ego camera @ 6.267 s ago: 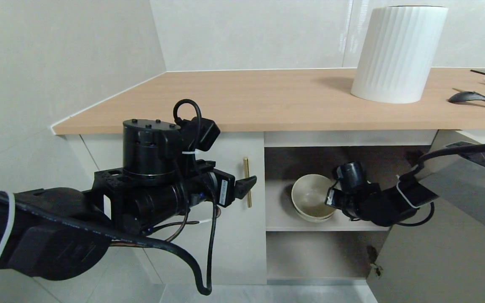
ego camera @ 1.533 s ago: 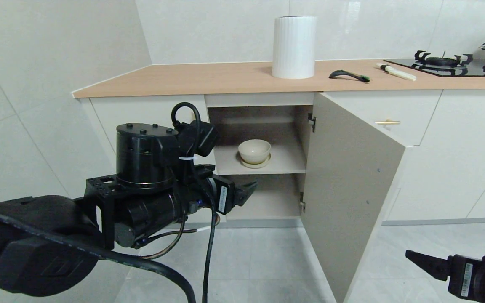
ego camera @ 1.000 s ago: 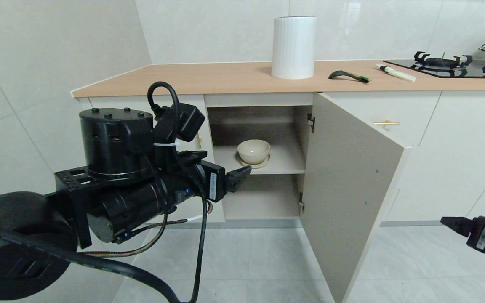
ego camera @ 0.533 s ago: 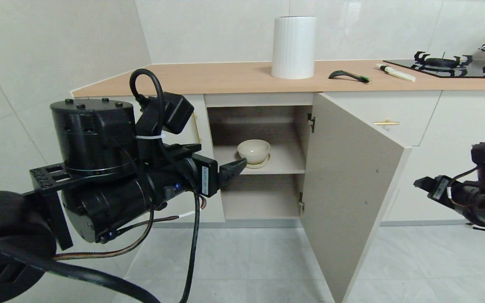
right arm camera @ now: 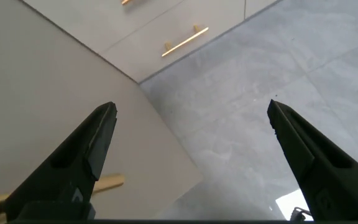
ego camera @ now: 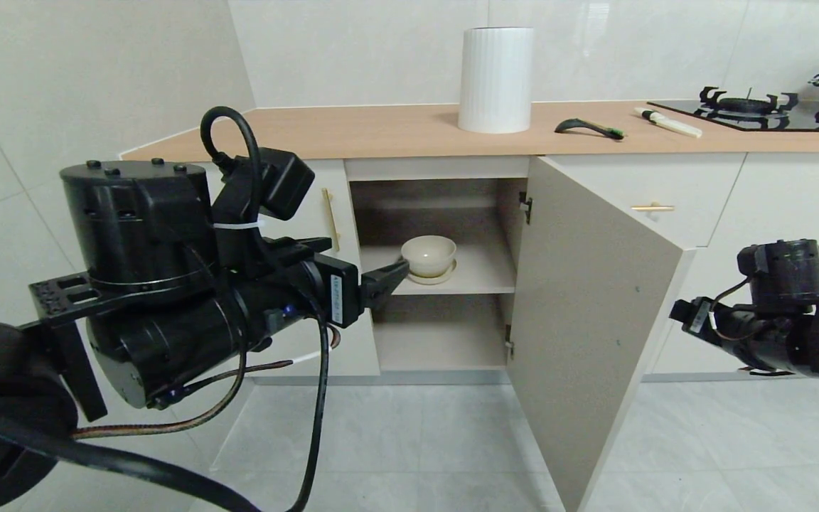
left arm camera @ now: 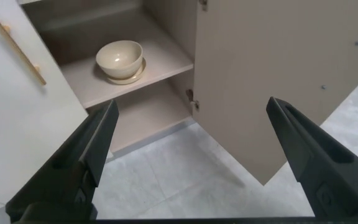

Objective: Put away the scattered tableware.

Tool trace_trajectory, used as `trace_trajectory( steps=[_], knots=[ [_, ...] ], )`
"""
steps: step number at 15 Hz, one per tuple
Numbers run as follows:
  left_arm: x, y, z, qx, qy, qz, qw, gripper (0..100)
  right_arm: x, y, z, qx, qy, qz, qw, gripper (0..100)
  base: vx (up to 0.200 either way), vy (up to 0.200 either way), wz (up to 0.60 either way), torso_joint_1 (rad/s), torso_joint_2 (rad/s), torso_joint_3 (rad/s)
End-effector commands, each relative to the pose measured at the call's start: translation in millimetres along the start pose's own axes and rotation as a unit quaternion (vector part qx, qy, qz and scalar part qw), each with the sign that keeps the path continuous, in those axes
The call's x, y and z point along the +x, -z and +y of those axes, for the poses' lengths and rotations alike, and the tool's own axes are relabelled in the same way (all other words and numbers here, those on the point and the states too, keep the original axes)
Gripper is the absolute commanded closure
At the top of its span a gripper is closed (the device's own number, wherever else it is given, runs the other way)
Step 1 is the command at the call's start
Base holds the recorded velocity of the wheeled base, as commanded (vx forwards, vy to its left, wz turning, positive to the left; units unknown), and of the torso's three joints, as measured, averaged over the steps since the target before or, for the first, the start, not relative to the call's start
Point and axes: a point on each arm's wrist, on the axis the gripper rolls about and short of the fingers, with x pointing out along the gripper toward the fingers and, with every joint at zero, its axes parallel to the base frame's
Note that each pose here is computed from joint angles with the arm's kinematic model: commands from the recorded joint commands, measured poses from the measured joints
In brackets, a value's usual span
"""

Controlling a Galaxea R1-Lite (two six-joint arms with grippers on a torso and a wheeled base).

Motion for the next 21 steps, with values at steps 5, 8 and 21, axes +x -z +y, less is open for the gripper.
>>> trace_trajectory(
  steps=[5, 8, 21],
  knots=[
    [-2, -1.4, 3.7, -0.002, -0.006, -0.004, 1.0, 0, -8, 12, 34, -0.028, -0.07, 0.022, 0.997, 0, 0.0, 0.0, 0.0, 0.0, 0.0, 0.0],
    [-3, -4.9, 5.0, -0.003, -0.008, -0.014, 0.9999, 0, -11, 28, 61, -0.053, -0.113, 0.041, 0.991, 0, 0.0, 0.0, 0.0, 0.0, 0.0, 0.0],
    [-11, -11.9, 6.5, -0.006, -0.009, -0.031, 0.9995, 0, 24, 52, 177, -0.097, -0.23, 0.025, 0.968, 0, 0.0, 0.0, 0.0, 0.0, 0.0, 0.0]
  ],
)
